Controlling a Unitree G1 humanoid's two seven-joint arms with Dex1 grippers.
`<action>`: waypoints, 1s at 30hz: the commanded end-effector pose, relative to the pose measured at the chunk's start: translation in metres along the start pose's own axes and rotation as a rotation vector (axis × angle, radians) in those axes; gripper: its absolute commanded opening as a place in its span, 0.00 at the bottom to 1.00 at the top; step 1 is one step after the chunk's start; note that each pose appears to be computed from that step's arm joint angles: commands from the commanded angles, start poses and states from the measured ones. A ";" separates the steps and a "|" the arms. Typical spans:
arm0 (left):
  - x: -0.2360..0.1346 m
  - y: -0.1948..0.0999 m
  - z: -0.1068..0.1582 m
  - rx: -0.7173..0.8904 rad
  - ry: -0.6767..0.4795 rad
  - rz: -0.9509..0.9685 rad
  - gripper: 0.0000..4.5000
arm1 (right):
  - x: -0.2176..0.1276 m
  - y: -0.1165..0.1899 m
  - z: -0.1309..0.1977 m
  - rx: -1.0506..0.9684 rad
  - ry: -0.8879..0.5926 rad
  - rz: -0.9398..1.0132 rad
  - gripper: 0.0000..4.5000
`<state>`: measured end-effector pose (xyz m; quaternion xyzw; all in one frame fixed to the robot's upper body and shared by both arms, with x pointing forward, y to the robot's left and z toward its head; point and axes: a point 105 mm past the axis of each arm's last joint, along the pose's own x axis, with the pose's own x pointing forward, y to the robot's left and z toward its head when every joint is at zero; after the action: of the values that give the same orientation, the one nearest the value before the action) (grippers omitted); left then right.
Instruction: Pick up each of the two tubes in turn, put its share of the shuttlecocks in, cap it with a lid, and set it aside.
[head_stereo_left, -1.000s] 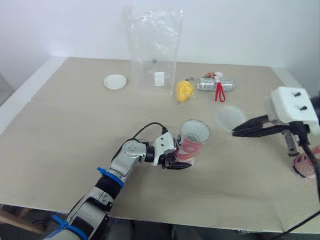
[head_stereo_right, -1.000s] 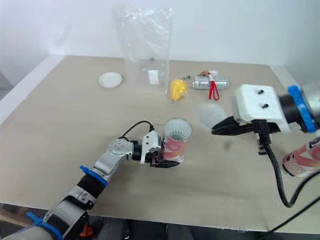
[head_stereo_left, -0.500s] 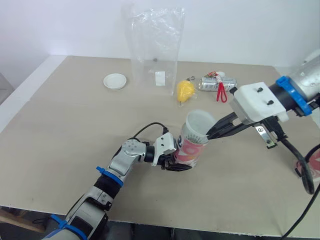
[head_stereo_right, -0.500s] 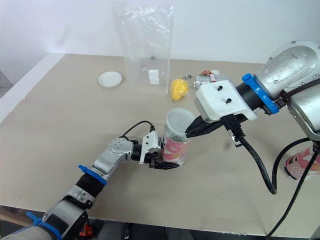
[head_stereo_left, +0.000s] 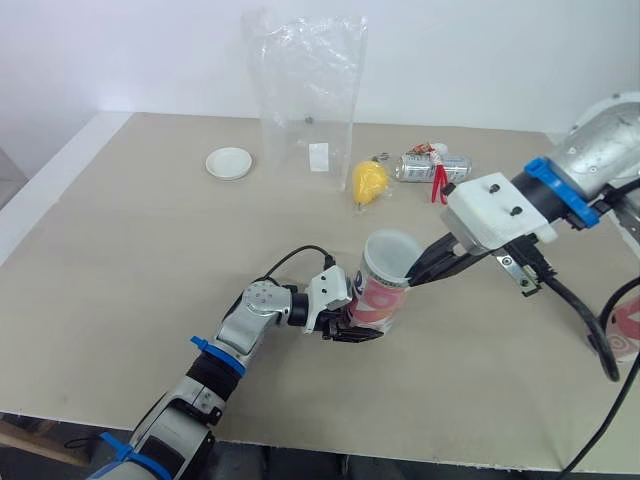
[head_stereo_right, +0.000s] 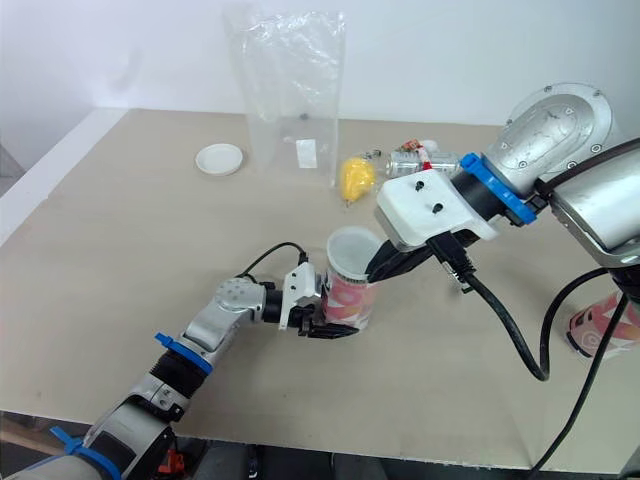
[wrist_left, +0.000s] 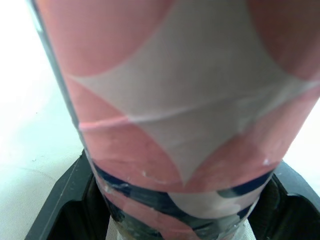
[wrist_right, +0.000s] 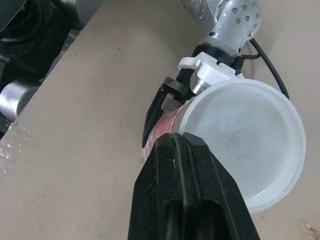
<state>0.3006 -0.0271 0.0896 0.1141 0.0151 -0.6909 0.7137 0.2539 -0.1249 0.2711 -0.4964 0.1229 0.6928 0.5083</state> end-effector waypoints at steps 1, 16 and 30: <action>-0.004 -0.006 -0.025 -0.069 0.085 0.003 0.66 | -0.006 0.000 0.003 -0.035 0.011 0.018 0.01; -0.005 -0.005 -0.026 -0.073 0.090 0.015 0.66 | -0.001 0.000 0.000 -0.044 -0.008 0.037 0.01; -0.006 -0.006 -0.027 -0.076 0.095 0.011 0.66 | -0.006 0.000 -0.004 0.024 -0.038 0.015 0.61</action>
<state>0.3015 -0.0262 0.0896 0.1138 0.0183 -0.6839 0.7204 0.2603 -0.1261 0.2637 -0.4835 0.1266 0.7033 0.5054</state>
